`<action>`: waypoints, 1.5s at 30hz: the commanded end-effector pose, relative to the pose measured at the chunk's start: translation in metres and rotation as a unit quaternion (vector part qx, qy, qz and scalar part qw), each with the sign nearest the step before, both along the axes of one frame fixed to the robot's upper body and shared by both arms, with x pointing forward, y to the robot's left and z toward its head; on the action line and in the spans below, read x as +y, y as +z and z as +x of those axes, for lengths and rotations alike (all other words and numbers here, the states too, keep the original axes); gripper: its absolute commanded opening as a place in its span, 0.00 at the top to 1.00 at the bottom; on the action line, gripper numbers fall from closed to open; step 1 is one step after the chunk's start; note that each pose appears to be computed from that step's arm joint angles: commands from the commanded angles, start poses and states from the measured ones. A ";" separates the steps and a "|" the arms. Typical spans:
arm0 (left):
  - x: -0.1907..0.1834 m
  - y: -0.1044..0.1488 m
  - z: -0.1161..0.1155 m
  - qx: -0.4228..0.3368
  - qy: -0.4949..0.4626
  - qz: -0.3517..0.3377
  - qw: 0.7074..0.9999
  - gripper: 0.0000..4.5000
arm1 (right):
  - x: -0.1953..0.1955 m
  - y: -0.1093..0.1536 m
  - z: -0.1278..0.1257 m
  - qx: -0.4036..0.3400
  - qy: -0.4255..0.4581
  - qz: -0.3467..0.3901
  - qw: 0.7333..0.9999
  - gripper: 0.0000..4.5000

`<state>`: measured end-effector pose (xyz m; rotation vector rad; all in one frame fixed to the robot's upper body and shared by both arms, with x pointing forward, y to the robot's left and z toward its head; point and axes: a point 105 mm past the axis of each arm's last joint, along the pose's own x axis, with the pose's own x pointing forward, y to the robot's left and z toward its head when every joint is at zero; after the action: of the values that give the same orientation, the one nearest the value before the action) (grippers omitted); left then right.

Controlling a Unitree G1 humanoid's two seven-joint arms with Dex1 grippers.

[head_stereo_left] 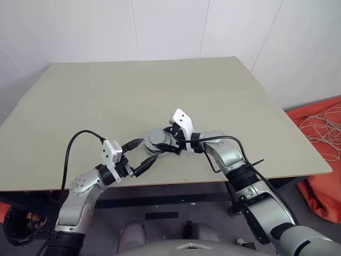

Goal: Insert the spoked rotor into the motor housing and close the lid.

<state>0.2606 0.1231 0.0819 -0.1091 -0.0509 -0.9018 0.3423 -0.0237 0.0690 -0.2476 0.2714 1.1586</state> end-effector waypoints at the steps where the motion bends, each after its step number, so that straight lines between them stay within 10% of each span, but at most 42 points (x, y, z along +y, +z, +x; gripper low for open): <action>1: -0.001 0.009 0.001 -0.024 -0.004 -0.003 1.000 0.00 | 0.003 0.018 0.005 -0.033 0.009 0.005 0.999 0.38; 9: -0.002 0.008 0.001 -0.023 -0.004 -0.004 1.000 0.00 | 0.003 0.021 0.002 -0.041 0.020 0.000 0.999 1.00; 19: -0.002 0.011 0.004 -0.025 -0.005 -0.003 1.000 0.00 | -0.001 0.047 -0.015 -0.034 0.066 0.052 0.996 1.00; 32: -0.001 0.010 0.005 -0.021 -0.008 -0.001 1.000 0.00 | -0.002 0.054 -0.016 -0.027 0.066 0.058 0.996 0.02; 45: 0.000 0.007 0.005 -0.020 -0.002 -0.002 1.000 0.00 | 0.019 0.034 0.005 -0.033 0.076 0.016 0.996 0.01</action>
<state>0.2645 0.1224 0.0813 -0.1039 -0.0521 -0.9071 0.3420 -0.0101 0.0891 -0.2505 0.2396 1.2904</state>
